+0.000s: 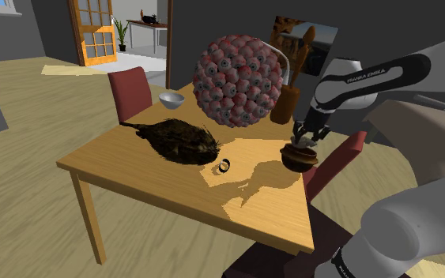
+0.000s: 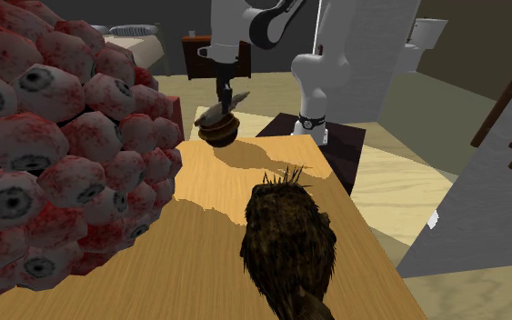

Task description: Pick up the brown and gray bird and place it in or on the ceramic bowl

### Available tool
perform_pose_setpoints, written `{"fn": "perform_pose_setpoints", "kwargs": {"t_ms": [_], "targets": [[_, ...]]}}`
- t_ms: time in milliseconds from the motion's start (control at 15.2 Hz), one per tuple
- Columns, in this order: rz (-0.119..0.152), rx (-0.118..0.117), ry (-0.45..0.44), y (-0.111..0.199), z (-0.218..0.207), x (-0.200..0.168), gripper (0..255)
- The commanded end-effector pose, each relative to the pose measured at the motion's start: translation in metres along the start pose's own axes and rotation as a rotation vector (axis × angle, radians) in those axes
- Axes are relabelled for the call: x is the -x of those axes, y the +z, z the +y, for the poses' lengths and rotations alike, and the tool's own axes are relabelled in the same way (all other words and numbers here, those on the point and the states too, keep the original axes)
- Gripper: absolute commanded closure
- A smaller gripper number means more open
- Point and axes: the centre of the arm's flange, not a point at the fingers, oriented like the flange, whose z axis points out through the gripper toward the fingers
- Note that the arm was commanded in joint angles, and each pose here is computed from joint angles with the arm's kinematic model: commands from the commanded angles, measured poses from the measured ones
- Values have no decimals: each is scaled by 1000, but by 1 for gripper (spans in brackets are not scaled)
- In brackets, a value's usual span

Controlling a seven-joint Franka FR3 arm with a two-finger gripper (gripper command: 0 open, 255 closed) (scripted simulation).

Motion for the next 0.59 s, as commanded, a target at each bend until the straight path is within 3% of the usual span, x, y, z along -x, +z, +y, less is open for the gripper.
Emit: {"fn": "perform_pose_setpoints", "kwargs": {"t_ms": [0,198,528], "targets": [[0,0,0,11,0,1,255],[0,0,0,28,0,3,255],[0,0,0,28,0,3,255]]}}
